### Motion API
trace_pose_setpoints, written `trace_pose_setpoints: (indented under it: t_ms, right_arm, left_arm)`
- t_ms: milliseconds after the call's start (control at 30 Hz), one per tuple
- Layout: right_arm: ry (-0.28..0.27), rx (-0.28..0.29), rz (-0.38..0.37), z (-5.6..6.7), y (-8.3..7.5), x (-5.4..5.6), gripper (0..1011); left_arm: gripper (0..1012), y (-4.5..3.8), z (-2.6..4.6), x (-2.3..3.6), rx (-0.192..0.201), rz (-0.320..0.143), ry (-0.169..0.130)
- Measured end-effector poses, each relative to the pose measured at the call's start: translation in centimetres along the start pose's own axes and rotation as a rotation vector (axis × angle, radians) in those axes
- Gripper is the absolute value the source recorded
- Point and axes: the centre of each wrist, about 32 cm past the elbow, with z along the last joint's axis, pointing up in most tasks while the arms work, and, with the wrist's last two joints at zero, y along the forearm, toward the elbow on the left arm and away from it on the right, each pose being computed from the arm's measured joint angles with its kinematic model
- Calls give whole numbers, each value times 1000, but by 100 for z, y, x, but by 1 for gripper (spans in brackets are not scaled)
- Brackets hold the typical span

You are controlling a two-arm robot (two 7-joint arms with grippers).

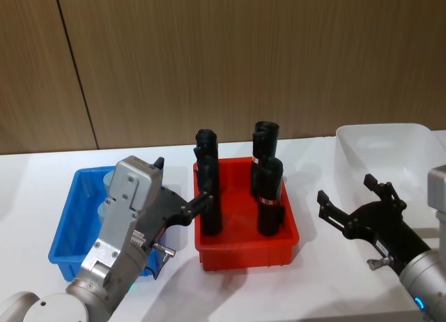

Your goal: Pick the cotton swabs from the blue box and place them into the white box.

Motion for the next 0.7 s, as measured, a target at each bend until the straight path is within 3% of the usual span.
trace_pose_setpoints:
  t_ms: [700]
  right_arm:
    - [0,0,0,0,0,0,1002]
  left_arm:
    - [1003,0,0,0,0,0,0]
